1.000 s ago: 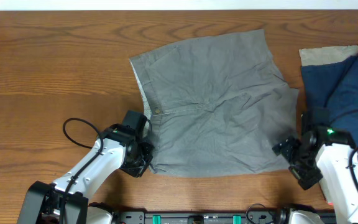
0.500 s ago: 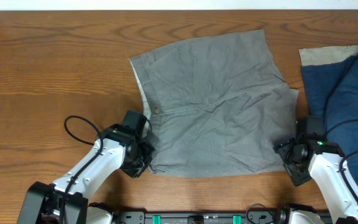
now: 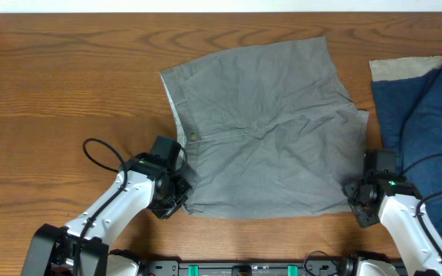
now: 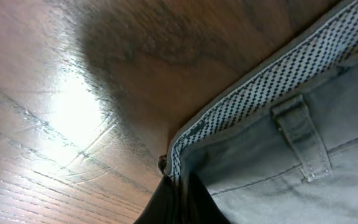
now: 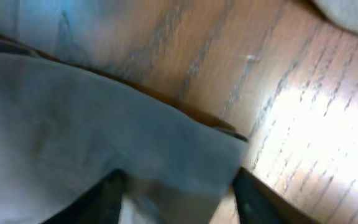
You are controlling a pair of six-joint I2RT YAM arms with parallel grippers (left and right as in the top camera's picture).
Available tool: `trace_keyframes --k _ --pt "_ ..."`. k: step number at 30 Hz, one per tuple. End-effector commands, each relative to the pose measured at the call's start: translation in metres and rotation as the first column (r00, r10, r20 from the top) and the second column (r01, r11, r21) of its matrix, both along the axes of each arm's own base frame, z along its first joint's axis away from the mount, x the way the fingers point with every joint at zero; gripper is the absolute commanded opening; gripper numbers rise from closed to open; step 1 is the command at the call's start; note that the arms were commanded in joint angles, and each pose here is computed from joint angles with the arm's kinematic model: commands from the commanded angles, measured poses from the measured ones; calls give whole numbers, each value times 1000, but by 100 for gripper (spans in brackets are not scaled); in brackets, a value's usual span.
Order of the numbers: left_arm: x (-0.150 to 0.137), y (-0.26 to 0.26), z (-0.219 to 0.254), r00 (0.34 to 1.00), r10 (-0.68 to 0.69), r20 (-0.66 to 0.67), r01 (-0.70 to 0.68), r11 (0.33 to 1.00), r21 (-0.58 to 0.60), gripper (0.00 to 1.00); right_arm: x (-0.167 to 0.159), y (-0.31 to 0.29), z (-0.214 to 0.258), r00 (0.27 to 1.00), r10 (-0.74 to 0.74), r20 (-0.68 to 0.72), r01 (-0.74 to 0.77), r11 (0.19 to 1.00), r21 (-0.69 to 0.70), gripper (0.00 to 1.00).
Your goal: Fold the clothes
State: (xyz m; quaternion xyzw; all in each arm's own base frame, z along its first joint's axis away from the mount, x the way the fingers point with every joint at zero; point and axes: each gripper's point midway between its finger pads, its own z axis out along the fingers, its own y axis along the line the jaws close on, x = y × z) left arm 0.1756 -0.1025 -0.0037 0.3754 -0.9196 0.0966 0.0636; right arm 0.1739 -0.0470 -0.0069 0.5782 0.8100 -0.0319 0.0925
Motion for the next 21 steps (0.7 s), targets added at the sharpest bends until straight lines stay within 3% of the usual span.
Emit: trace_keyframes --k 1,3,8,12,14,16,21 --pt "-4 15 -6 1000 -15 -6 15 997 72 6 -17 -4 -15 998 -42 -40 41 999 -22 49" --pt "-4 16 -6 1000 -20 -4 20 997 76 6 -10 -5 -15 999 -43 -10 42 999 -27 42" --pt "-1 16 -4 999 -50 12 49 996 73 6 -9 -5 -15 999 -33 -10 33 999 -27 13" --pt "7 21 13 997 -58 49 55 996 65 6 -2 -1 -13 990 141 -13 -142 990 -20 8" --pt "18 23 27 986 -113 121 106 993 56 6 6 -1 -7 970 243 -9 -243 970 -30 1" --pt "29 24 45 966 -153 210 145 988 53 6 15 1 5 949 315 -5 -315 949 -27 1" --pt "53 22 101 830 -323 455 309 945 108 6 40 3 49 904 428 16 -427 904 -33 1"
